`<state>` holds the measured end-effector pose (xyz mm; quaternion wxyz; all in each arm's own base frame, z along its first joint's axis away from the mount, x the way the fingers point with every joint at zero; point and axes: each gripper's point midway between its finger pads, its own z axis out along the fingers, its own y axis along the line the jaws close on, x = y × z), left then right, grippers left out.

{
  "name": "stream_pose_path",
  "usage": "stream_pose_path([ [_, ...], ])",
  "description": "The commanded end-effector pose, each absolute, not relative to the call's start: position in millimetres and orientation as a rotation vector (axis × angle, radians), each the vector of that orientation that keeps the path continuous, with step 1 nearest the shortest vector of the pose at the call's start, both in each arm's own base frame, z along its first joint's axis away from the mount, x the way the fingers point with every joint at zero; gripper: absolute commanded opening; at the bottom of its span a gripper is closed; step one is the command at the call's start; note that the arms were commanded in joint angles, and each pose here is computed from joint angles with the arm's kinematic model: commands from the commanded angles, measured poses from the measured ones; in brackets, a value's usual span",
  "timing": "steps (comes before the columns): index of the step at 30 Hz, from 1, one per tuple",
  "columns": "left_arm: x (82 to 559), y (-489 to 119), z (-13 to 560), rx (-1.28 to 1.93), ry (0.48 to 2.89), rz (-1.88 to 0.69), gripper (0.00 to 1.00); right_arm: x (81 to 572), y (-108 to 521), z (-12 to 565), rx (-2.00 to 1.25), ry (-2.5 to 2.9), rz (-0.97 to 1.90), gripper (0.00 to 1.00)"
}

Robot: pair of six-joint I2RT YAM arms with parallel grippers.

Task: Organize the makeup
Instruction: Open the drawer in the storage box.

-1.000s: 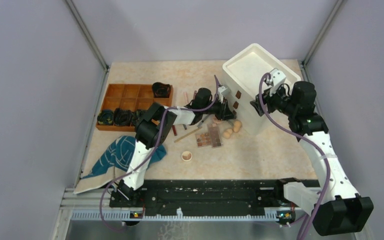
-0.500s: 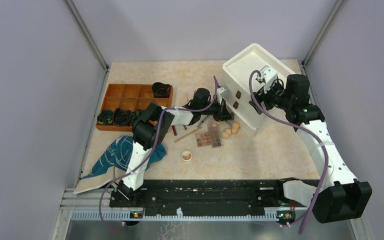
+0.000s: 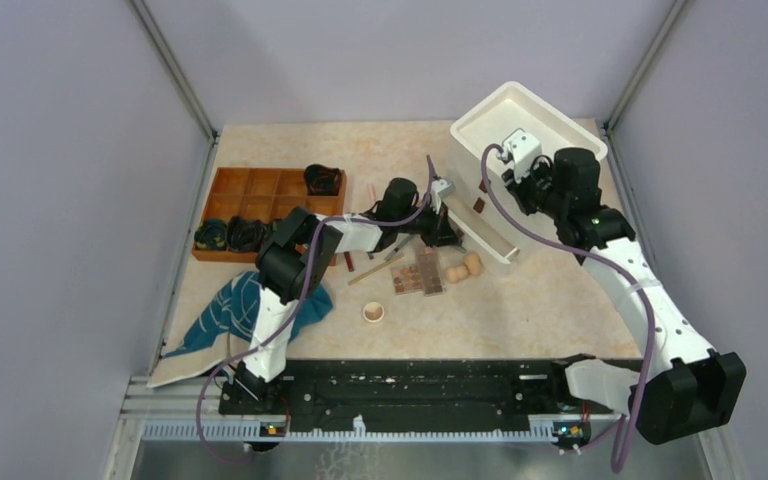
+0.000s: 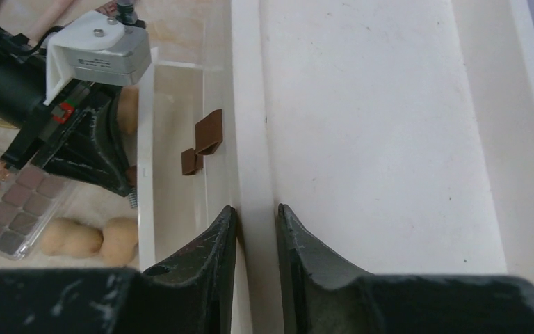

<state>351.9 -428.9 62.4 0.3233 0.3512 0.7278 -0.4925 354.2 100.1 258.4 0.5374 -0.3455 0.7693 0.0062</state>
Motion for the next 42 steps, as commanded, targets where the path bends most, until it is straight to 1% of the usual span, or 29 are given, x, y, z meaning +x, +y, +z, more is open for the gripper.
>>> stream_pose_path([
  [1,348,-431,99,0.982,1.779,-1.295,0.0,372,56,249,-0.717,1.914,-0.24,0.18],
  [7,346,-429,95,1.008,1.781,-1.28,0.0,379,37,250,-0.662,1.941,-0.299,0.15],
  [15,352,-429,96,1.04,1.758,-1.243,0.0,378,27,252,-0.556,1.968,-0.327,0.1],
  [24,360,-428,104,1.062,1.745,-1.233,0.0,385,13,251,-0.487,1.985,-0.417,0.09],
  [30,357,-427,103,1.078,1.745,-1.239,0.01,391,17,251,-0.498,1.985,-0.403,0.12],
  [32,356,-427,103,1.08,1.747,-1.245,0.03,391,23,252,-0.522,1.979,-0.365,0.17],
  [37,355,-426,108,1.08,1.74,-1.252,0.09,381,50,258,-0.634,1.941,-0.205,0.43],
  [40,354,-425,114,1.081,1.738,-1.25,0.13,376,59,266,-0.674,1.919,-0.151,0.54],
  [41,353,-424,116,1.082,1.739,-1.252,0.16,375,60,267,-0.685,1.916,-0.143,0.63],
  [42,352,-423,118,1.085,1.737,-1.254,0.19,375,61,269,-0.691,1.913,-0.137,0.69],
])
